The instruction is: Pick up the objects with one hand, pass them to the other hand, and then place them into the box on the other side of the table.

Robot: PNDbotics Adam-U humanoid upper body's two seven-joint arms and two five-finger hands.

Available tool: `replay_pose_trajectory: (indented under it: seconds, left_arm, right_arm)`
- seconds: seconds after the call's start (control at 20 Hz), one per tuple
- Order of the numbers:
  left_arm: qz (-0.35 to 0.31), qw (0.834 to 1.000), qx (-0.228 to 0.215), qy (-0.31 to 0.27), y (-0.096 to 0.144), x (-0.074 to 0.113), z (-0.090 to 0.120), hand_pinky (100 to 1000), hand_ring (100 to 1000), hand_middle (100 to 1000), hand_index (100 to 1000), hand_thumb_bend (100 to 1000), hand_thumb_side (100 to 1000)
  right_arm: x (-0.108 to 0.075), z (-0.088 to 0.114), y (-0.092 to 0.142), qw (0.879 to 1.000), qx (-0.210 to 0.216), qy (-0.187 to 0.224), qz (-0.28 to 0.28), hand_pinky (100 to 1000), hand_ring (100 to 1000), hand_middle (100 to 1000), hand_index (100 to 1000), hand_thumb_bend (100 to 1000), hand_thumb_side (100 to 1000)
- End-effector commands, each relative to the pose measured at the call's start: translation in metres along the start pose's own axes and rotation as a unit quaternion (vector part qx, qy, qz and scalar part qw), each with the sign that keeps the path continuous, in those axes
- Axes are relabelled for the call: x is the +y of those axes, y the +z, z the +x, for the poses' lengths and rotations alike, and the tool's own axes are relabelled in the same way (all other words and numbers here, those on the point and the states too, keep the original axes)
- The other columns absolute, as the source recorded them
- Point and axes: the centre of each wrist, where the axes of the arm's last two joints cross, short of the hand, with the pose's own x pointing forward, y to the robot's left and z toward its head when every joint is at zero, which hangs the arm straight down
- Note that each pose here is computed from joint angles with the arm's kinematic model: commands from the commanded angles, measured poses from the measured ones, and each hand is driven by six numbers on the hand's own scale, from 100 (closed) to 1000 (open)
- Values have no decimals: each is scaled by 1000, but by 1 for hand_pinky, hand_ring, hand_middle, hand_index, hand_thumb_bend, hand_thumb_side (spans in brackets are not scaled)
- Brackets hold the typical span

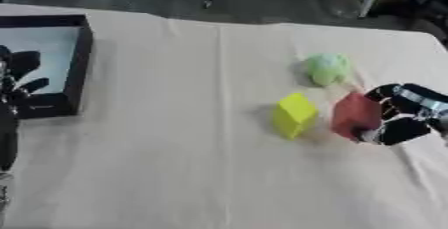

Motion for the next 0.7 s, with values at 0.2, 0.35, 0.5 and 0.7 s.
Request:
replay_pose_trajectory:
  seconds: [0.2, 0.35, 0.5, 0.7]
  left_arm:
    - [2, 1000, -15, -3, -2, 3, 7, 800, 874, 732, 699, 100, 813]
    - [3, 1000, -16, -2, -2, 3, 8, 801, 874, 732, 699, 100, 813]
    - [3, 1000, -18, 0, -3, 2, 9, 801, 875, 734, 699, 100, 811]
    - [-2, 1000, -29, 7, -6, -1, 14, 802, 879, 740, 701, 100, 801]
  right_arm:
    - [-6, 33, 18, 992, -83, -45, -82, 705, 630, 451, 491, 159, 100]
    - [2, 39, 15, 987, -125, -55, -87, 700, 629, 457, 497, 160, 100]
    - [10, 46, 12, 980, -162, -60, -95, 697, 626, 462, 503, 156, 100]
    - [19, 57, 8, 974, -193, -66, -99, 693, 623, 465, 508, 145, 100]
